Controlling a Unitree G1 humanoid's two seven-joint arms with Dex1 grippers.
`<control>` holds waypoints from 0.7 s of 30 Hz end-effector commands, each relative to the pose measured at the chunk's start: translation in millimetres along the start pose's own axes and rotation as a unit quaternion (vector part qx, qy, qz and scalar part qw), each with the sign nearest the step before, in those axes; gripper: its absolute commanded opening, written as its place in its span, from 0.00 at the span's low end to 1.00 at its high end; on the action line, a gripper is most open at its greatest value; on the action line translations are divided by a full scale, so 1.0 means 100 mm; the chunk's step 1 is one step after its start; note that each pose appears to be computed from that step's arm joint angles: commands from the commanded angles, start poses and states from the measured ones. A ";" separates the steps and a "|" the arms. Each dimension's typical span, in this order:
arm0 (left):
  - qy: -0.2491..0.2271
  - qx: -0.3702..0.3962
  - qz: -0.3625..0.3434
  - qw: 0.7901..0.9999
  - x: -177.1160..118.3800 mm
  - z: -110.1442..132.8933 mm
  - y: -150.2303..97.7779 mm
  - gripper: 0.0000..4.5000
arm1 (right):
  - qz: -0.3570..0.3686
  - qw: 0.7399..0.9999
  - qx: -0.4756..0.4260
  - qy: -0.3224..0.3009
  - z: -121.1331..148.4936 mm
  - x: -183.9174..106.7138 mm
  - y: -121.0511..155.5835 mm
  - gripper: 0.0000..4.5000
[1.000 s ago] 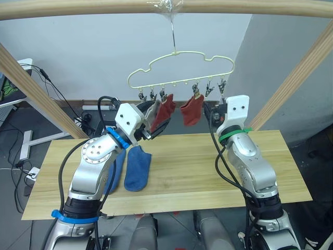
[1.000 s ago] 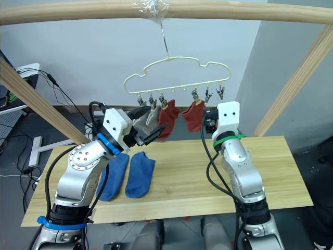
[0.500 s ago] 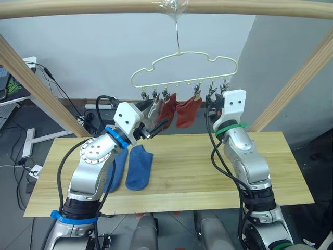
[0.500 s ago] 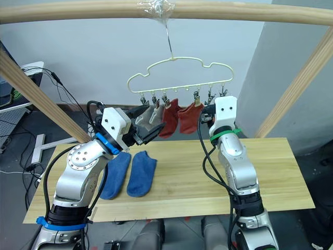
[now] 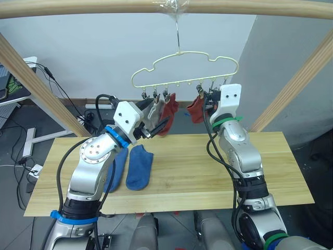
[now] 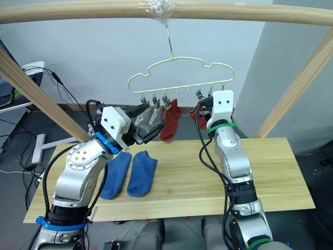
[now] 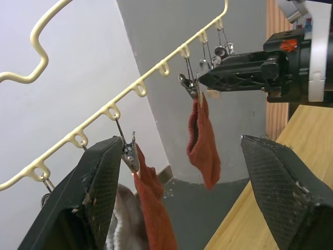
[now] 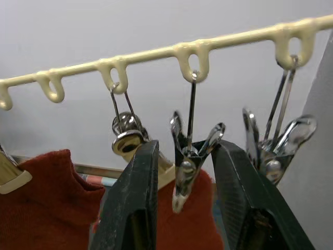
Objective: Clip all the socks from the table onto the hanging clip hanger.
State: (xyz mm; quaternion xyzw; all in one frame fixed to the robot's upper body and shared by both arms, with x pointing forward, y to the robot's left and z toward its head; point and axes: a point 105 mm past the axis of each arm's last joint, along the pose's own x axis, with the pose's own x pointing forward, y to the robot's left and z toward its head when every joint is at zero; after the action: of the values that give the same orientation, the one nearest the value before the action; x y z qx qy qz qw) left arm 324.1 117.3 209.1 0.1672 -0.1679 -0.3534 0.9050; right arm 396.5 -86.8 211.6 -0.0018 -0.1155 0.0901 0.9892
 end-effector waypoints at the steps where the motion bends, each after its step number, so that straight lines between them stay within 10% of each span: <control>1: -0.028 0.016 0.008 0.999 0.01 0.19 0.05 0.83 | -0.003 0.999 -0.004 -0.033 0.16 0.04 0.01 0.35; 21: -0.063 -0.084 -0.057 0.993 0.14 0.46 -0.09 0.83 | 0.005 0.999 -0.003 -0.052 0.25 0.13 0.04 0.35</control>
State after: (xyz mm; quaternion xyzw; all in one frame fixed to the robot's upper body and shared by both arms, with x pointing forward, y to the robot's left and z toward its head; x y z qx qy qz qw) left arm 317.3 93.9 231.9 0.0742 -0.1512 -0.4261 0.8889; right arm 405.4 -82.3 221.3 -0.0031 -0.1355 0.0923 0.9865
